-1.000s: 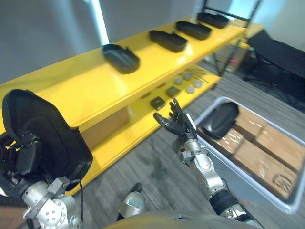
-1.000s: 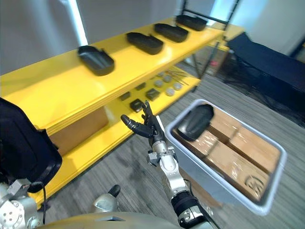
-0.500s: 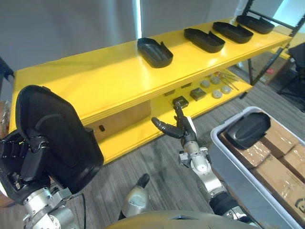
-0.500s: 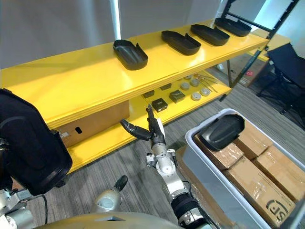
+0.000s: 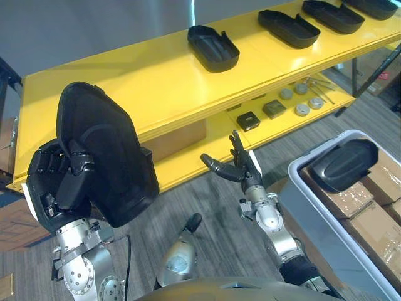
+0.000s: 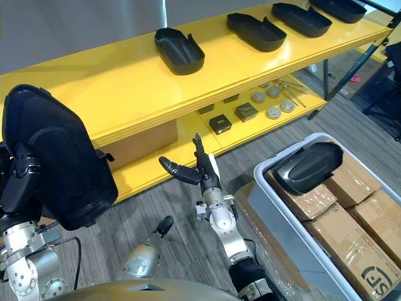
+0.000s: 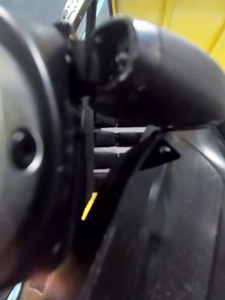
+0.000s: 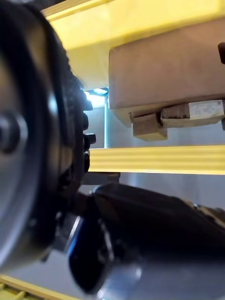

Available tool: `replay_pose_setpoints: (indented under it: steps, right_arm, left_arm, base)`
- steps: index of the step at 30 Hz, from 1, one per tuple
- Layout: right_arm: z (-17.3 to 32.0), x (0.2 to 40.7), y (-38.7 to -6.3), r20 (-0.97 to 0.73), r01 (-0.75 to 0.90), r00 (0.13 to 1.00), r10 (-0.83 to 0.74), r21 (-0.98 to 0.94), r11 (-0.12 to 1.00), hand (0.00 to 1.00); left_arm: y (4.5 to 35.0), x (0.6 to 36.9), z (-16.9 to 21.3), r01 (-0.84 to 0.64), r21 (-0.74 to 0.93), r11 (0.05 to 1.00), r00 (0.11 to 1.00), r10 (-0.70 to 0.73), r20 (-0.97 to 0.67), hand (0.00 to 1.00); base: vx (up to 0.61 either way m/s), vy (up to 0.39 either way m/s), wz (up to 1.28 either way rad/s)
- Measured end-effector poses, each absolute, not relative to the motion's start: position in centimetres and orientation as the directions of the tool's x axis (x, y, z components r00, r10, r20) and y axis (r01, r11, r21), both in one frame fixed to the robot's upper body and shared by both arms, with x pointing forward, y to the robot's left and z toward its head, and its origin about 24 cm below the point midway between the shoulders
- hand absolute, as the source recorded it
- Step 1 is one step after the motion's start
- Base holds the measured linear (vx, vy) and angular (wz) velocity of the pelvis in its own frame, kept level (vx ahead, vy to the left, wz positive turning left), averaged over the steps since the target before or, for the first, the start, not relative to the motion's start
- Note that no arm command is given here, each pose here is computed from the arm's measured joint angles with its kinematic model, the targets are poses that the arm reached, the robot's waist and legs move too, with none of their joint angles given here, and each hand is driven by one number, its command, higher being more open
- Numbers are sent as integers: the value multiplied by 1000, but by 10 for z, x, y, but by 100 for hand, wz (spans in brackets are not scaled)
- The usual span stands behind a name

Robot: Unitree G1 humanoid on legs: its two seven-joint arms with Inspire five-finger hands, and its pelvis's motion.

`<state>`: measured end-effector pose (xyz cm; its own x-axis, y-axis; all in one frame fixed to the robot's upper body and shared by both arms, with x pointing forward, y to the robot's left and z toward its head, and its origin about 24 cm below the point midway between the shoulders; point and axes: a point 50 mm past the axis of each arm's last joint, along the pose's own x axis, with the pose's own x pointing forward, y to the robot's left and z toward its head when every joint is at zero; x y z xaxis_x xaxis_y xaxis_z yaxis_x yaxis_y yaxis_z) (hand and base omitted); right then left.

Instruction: Walk over and take three plastic housings, then place them on the shelf

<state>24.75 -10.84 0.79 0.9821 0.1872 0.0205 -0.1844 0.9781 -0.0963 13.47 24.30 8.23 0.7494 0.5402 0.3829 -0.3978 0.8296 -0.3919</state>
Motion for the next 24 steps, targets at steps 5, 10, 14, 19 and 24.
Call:
replay_pose_setpoints:
  steps: [5,10,14,19,24]
  right_arm:
    - [9,248,-108,25,-179,983,183,-100,979,100]
    - [10,248,-106,44,-158,986,162,-81,984,100]
    - [31,259,-101,164,-178,968,188,-73,981,100]
    - [113,279,-143,469,-197,840,272,-204,959,100]
    - [216,253,-203,809,-392,541,232,-2,920,100]
  left_arm:
    - [246,139,91,-346,-364,865,758,486,434,0]
    - [254,136,101,-338,-350,874,732,478,485,0]
    - [256,139,102,-391,-381,838,700,540,468,0]
    - [246,177,113,-313,-473,824,670,544,505,0]
    - [250,195,113,-216,-378,900,728,406,552,0]
  base:
    - [28,26,20]
    - [75,148,6]
    - [82,145,-17]
    - [-32,-9,43]
    - [8,-114,133]
